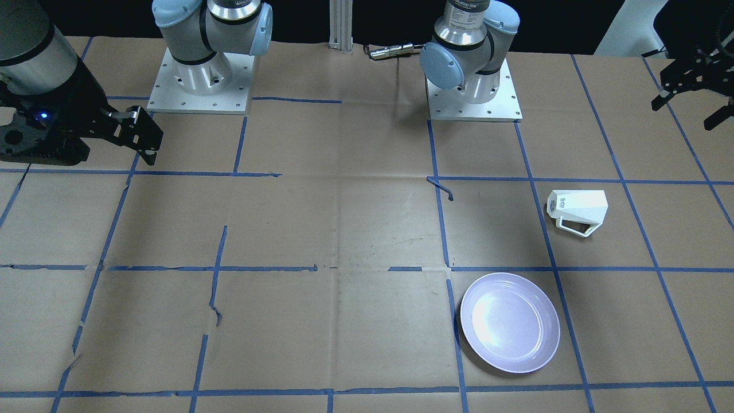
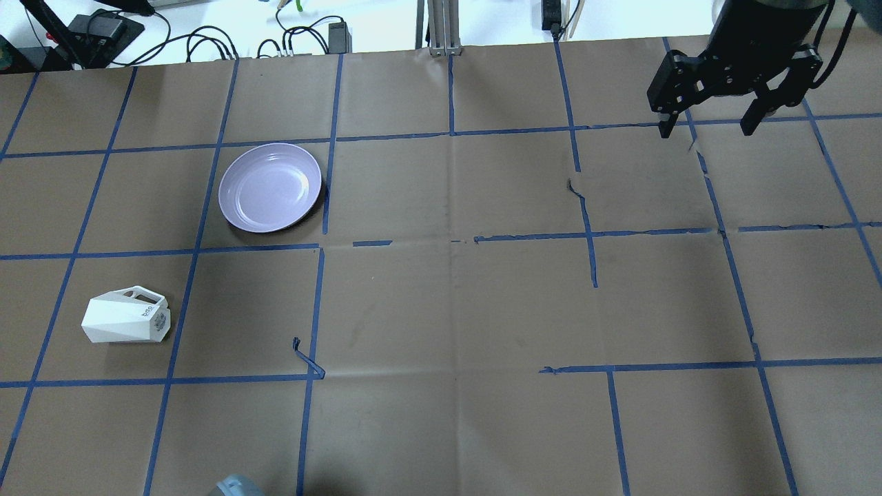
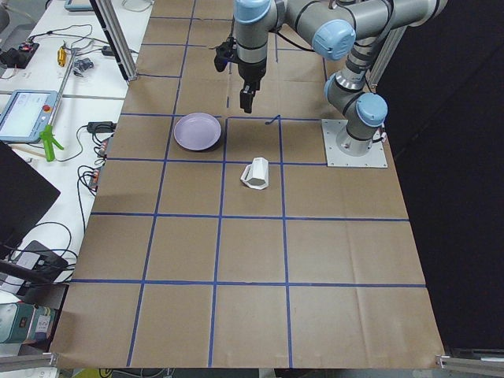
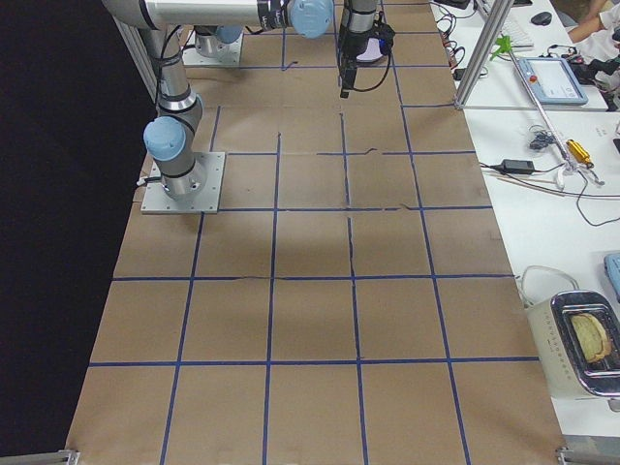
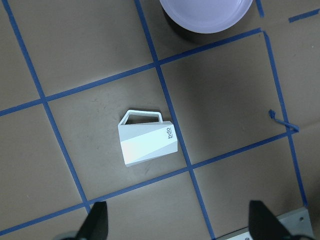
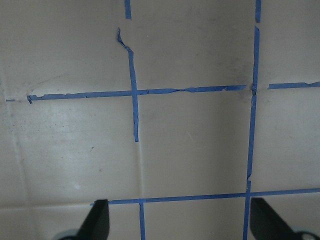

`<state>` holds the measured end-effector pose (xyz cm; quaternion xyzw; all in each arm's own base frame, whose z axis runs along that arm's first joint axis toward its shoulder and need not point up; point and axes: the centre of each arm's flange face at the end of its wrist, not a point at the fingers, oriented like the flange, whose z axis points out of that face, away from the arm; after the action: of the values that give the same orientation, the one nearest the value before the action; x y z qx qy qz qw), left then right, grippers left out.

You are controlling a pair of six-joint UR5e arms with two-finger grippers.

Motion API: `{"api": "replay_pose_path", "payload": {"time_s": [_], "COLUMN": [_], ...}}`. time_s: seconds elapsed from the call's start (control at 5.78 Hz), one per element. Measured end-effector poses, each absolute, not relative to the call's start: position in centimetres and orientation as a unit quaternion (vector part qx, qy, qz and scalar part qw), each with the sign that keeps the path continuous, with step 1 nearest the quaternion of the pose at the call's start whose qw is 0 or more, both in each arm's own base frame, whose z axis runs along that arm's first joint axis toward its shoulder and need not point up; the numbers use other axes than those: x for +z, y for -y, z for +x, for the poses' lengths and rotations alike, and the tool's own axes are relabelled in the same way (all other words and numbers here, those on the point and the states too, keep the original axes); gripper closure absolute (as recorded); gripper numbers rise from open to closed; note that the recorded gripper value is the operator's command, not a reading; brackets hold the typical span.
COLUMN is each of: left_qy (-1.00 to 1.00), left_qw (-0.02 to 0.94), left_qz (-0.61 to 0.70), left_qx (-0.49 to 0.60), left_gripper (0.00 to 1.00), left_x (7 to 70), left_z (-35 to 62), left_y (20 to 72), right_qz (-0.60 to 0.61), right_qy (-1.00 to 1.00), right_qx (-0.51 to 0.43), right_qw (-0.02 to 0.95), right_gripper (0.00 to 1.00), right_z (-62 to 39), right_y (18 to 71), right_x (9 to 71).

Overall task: Flip cup and place on plate
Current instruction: 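Move the left gripper down toward the white mug lying on its side, then grasp the white mug's rim with the left gripper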

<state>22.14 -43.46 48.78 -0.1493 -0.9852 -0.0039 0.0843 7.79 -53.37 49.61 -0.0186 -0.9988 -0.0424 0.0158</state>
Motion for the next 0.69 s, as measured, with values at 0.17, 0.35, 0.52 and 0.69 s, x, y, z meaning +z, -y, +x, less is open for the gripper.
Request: {"api": "replay_pose_path", "payload": {"time_s": [0.17,0.35,0.52,0.69], "left_qy": [0.983,0.979,0.973,0.964], "left_qw": [0.127,0.170,0.210,0.247], "left_qz": [-0.129,-0.107,-0.093,-0.092], "left_qx": [-0.011,-0.021,-0.029,-0.038], "left_gripper": [0.02,0.02,0.02,0.02], "left_x": [44.8,40.5,36.5,32.5], "left_z": [25.8,28.9,30.9,32.4], "left_y": [43.7,44.2,44.8,45.2], "right_qz": [-0.019,-0.019,-0.019,-0.019], "right_qy": [0.999,0.999,0.999,0.999], "right_qx": [-0.042,-0.042,-0.042,-0.042], "right_qw": [0.016,0.016,0.016,0.016], "right_gripper": [0.00,0.00,0.00,0.00], "right_z": [7.8,7.8,7.8,7.8], "right_y": [53.4,53.4,53.4,53.4], "right_x": [49.6,49.6,49.6,49.6]}}
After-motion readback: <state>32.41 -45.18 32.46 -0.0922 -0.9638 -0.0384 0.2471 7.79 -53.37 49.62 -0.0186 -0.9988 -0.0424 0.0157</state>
